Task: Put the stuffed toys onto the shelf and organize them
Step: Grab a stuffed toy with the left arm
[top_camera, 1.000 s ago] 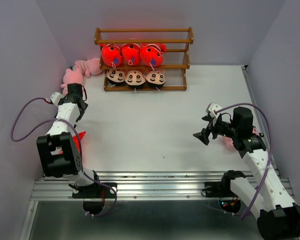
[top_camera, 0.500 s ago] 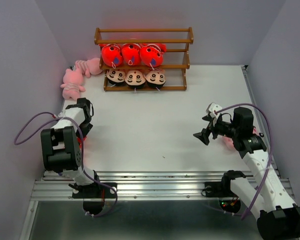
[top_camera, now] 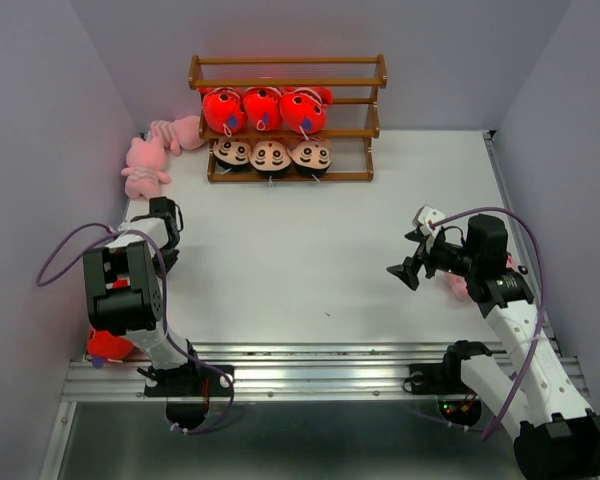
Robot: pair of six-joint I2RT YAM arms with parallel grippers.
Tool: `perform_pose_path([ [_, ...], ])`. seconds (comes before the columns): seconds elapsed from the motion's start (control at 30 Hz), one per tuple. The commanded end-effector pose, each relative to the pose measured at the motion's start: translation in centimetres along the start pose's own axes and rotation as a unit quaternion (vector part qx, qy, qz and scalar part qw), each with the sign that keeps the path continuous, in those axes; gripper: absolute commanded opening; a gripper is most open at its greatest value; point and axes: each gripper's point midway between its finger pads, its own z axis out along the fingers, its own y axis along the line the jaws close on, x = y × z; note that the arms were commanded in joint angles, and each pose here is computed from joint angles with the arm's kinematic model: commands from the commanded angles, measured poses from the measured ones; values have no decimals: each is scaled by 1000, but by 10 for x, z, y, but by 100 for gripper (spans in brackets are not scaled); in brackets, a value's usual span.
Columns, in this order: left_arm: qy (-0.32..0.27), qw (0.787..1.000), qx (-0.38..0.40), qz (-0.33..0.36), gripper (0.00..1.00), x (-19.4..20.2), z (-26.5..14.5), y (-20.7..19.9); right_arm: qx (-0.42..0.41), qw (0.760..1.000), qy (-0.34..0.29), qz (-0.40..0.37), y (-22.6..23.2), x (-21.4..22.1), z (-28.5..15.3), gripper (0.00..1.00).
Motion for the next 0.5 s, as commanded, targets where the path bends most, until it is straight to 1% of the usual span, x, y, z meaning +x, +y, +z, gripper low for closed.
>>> perform_pose_path([
  [0.0,103,993,37,45,11,55,9,6,9,1000,-9,-14,-5,-6,-1,100],
  [0.13,99,989,104,43,8,49,-8,-10,10,1000,-8,-13,-5,-6,-1,100],
  [0.2,81,986,142,28,6,38,-24,-17,10,1000,-8,-12,-5,-6,-1,100],
  [0.23,59,986,154,10,6,27,-34,-17,8,1000,-9,-13,-5,-6,-1,100],
  [0.3,39,987,157,-7,5,15,-46,-12,8,1000,-9,-12,-5,-6,-1,100],
  [0.37,1,985,169,-34,5,-6,-66,-6,6,1000,-9,-11,-4,-5,0,100],
  [0.43,-35,981,184,-43,5,-22,-93,0,5,1000,-9,-10,-4,-5,0,100],
  [0.47,-57,983,167,-46,5,-30,-98,11,4,1000,-7,-9,-4,-4,0,100],
])
